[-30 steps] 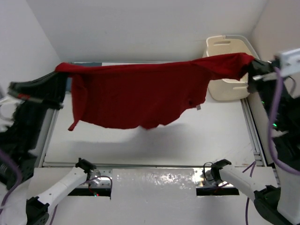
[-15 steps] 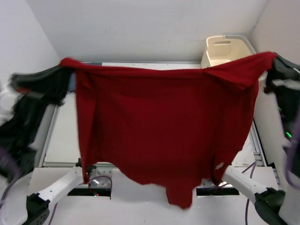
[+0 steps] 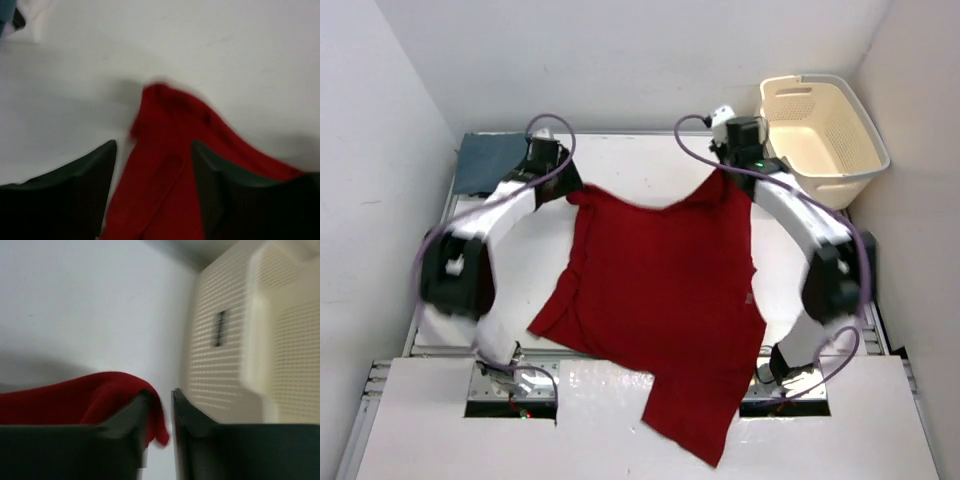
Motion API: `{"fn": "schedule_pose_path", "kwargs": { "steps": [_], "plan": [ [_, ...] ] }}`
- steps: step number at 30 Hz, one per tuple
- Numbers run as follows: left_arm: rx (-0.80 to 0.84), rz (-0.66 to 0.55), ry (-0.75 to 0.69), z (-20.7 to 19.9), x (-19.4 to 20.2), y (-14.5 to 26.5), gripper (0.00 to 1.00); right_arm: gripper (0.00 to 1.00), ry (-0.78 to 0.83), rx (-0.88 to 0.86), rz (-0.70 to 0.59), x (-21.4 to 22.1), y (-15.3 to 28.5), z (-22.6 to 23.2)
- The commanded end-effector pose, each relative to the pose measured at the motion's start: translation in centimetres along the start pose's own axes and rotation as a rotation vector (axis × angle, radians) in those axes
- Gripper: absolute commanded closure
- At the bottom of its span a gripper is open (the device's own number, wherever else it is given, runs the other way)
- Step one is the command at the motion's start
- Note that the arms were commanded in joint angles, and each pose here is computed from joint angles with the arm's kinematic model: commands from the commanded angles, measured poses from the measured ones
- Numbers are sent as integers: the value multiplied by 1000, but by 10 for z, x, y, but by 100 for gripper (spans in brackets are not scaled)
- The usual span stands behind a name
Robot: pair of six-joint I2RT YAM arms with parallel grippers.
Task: Fold and stack the t-shirts
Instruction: Flatten out the tshirt
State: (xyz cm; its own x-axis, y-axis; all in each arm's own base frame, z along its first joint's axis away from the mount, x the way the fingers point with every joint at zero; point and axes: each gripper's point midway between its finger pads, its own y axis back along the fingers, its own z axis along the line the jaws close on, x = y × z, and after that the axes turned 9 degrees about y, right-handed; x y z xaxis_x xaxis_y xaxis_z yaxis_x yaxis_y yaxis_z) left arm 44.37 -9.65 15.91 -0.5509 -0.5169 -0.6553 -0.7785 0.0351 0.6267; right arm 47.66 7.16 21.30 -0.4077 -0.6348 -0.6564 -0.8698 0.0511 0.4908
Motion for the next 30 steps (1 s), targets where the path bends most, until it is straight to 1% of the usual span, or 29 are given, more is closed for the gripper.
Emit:
{"fn": "schedule_pose_path", "kwargs": {
  "steps": [1, 2, 3, 4, 8, 9, 11, 12, 13, 14, 15, 16, 18, 21, 23, 24, 25, 27, 29, 30],
  "plan": [
    [8, 31, 25, -11, -33, -32, 33, 54, -78, -64, -35, -25, -44, 12],
    [-34, 68, 9, -3, -26, -46, 29, 8, -77, -100, 20, -12, -67, 29],
    [3, 39, -1, -18, -44, -45, 9, 1, -80, -121, 58, -7, -70, 35],
    [4, 42, -16, -21, -47, -45, 0, 1, -92, -115, 46, -17, -72, 29],
    [53, 24, -28, -35, -58, -33, 0, 1, -121, -218, 19, -23, -57, 47],
    [64, 56, -29, -33, -48, -32, 0, 1, -117, -243, 22, -22, -44, 50],
    [102, 83, -29, -36, -37, -28, 0, 1, -142, -260, 58, -13, -30, 55],
    [114, 133, -31, -34, -20, -29, 0, 1, -163, -282, 106, 5, -16, 64],
    [126, 156, -38, -38, -8, -29, 0, 1, -225, -300, 130, 14, -8, 73],
    [126, 170, -48, -40, 1, -28, 0, 1, -248, -316, 143, 25, -2, 81],
    [126, 205, -69, -42, 20, -29, 0, 1, -270, -338, 171, 49, 0, 99],
    [123, 224, -80, -42, 29, -31, 0, 1, -319, -352, 155, 49, 9, 103],
    [127, 271, -88, -48, 52, -34, 0, 1, -349, -383, 184, 65, 11, 118],
    [160, 342, -88, -55, 84, -38, 0, 1, -379, -384, 208, 72, 5, 126],
    [164, 384, -91, -54, 101, -41, 0, 1, -382, -387, 238, 78, -7, 134],
    [158, 399, -94, -50, 110, -43, 0, 1, -395, -384, 227, 73, -13, 134],
    [151, 417, -93, -45, 117, -45, 0, 1, -399, -390, 258, 80, -22, 142],
    [121, 441, -97, -35, 128, -48, 0, 1, -421, -382, 259, 75, -33, 142],
    [80, 465, -95, -21, 139, -51, 0, 1, -437, -387, 277, 82, -47, 153],
    [69, 471, -96, -18, 143, -52, 0, 1, -456, -385, 261, 76, -54, 154]
  ]
}}
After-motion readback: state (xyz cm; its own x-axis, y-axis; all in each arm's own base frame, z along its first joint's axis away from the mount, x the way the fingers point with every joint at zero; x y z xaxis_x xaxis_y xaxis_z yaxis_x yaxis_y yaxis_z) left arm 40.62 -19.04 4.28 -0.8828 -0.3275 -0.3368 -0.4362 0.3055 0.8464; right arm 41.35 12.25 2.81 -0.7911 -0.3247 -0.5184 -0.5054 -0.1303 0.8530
